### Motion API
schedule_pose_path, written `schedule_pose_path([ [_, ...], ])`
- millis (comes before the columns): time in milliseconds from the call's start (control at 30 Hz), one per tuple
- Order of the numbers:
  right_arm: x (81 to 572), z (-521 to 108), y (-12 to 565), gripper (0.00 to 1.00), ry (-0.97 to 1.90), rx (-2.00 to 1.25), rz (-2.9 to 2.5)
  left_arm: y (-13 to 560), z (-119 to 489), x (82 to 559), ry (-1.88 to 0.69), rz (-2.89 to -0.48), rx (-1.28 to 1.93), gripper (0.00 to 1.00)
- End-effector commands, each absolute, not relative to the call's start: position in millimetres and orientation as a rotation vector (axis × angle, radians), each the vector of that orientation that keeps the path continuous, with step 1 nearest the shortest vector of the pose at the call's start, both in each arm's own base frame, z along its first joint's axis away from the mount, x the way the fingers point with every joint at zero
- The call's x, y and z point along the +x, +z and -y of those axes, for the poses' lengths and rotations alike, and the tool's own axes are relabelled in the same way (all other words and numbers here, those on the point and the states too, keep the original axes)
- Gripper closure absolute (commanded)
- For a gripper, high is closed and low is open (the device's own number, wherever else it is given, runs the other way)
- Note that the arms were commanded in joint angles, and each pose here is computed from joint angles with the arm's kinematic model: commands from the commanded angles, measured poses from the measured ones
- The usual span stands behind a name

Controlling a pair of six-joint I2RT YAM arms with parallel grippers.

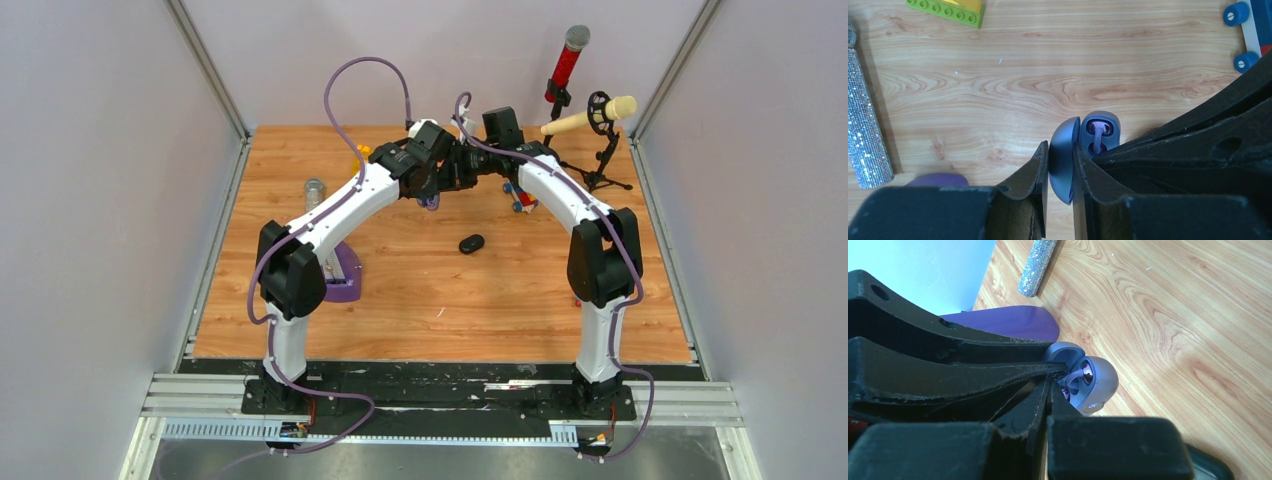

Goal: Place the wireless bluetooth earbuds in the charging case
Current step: Place the earbud in the charging case.

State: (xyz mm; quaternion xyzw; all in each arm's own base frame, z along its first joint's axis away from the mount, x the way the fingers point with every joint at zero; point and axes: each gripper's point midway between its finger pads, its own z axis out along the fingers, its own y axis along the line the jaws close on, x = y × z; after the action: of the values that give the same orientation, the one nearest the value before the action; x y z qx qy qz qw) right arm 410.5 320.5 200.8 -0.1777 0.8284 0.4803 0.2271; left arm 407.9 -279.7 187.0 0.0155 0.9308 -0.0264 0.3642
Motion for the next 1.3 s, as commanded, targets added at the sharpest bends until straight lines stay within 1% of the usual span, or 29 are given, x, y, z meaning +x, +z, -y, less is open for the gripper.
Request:
schedule_pose_path([
  [0, 414, -325, 200, 1.00, 1.296, -0.519, -2.264, 217, 303, 408, -0.191, -2.323, 0.053, 1.00],
  [433, 401, -328, 191, 1.00, 1.280, -0.579, -2.292, 217, 301, 409, -0.177, -2.322, 0.043, 1.00],
  [667, 394, -324, 186, 1.00, 1.164, -0.653, -2.297, 220, 300, 410, -0.172, -2.317, 0.037, 1.00],
  [800, 399, -321, 188, 1.00, 1.091, -0.660, -2.278, 221, 300, 410, -0.175, -2.318, 0.038, 1.00],
  [967, 414, -317, 218, 1.00, 1.036, -0.669, -2.189, 219, 301, 410, -0.176, -2.320, 0.040, 1.00],
  [1100, 418, -312, 248, 0.95, 1.038, -0.676, -2.115, 219, 301, 409, -0.177, -2.321, 0.040, 1.00],
  [1200, 419, -308, 261, 0.91, 1.044, -0.662, -2.091, 219, 301, 409, -0.177, -2.323, 0.042, 1.00],
  [1267, 417, -306, 266, 0.90, 1.077, -0.645, -2.091, 218, 301, 409, -0.177, -2.325, 0.043, 1.00],
])
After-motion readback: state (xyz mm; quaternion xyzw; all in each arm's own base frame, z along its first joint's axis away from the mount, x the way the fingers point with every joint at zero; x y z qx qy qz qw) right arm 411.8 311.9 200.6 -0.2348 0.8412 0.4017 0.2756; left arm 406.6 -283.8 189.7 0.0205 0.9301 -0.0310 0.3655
